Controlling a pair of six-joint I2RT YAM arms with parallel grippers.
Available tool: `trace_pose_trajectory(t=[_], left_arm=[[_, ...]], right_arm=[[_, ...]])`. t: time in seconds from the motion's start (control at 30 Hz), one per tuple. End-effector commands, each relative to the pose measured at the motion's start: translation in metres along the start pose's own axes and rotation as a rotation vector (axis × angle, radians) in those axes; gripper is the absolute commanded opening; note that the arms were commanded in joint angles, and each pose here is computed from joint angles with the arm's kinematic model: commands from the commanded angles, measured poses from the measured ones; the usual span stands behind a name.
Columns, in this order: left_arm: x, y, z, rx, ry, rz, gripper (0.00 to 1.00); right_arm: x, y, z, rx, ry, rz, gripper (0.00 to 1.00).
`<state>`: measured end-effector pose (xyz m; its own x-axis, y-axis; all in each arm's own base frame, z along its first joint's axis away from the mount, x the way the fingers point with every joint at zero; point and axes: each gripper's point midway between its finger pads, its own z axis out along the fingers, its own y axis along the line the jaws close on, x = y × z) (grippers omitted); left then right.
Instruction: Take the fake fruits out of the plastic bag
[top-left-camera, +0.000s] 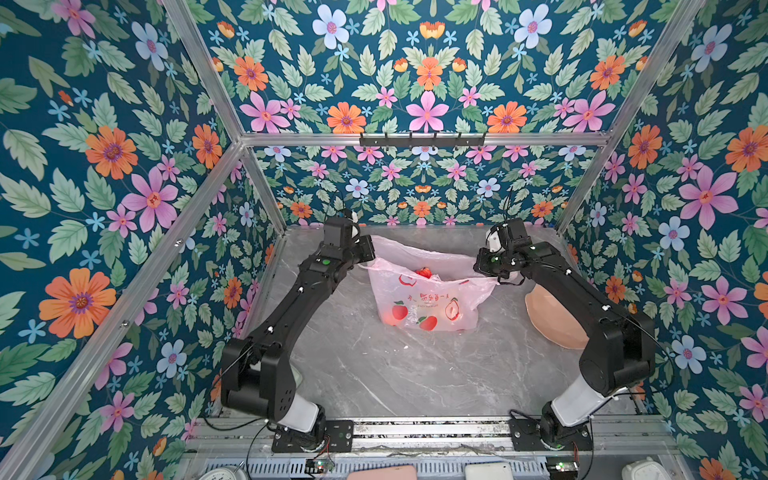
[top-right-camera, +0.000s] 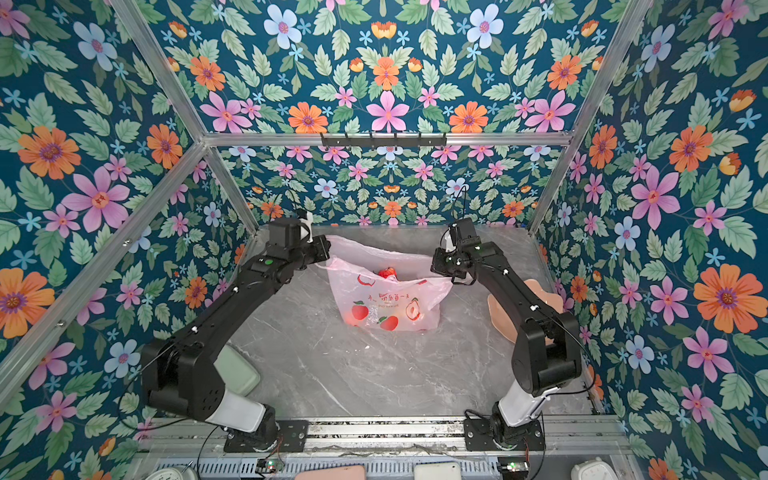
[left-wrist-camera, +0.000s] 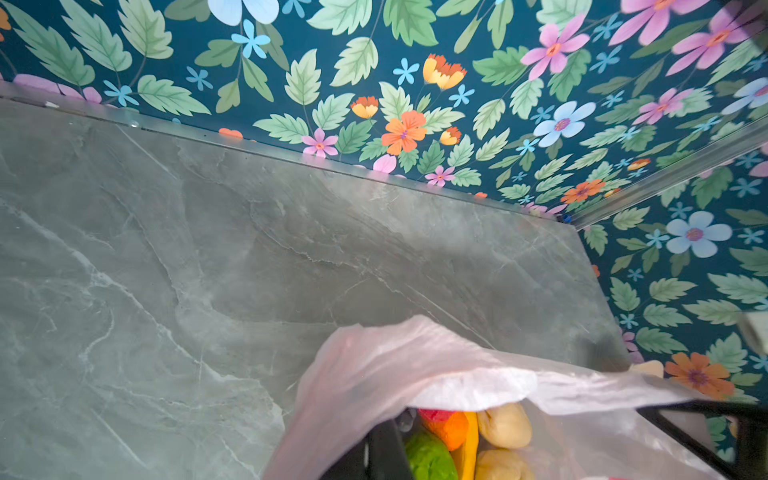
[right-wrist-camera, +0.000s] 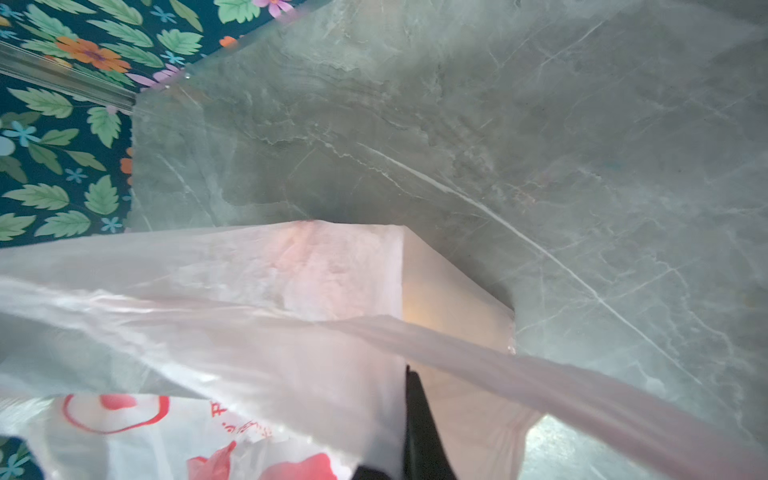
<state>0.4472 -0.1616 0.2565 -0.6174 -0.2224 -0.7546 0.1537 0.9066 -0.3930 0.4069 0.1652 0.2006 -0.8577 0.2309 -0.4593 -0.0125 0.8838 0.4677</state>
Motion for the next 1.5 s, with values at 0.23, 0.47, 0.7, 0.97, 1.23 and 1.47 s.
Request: trace_pose_trajectory(t=[0.23,0.47,0.7,0.97,1.23,1.47], left_arm=[[0.044,0.057,-0.026,-0.357,0.141,0.007,0.66],[0.034,0.029,-0.059,-0.472,0.085,0.099,0.79],[0.017,-0.02,-0.06,-0.408,0.023,0.112,0.82],[0.047,-0.038,-0.008,-0.345,0.144,0.069,0.9],[0.096,-0.01,0.004,-0.418,0.26,0.073,0.91],[0.125,0.002,0.002,-0.403,0.291,0.043,0.6]], right_arm=[[0.02,0.03,-0.017,-0.104,-0.046,-0.032,0.0],[0.025,0.048,-0.033,-0.148,-0.087,-0.099,0.0],[0.032,0.069,-0.036,-0.143,-0.108,-0.208,0.0],[0.043,0.087,-0.046,-0.145,-0.145,-0.31,0.0],[0.043,0.078,-0.045,-0.109,-0.158,-0.299,0.0],[0.034,0.06,-0.042,-0.005,-0.182,-0.228,0.0]])
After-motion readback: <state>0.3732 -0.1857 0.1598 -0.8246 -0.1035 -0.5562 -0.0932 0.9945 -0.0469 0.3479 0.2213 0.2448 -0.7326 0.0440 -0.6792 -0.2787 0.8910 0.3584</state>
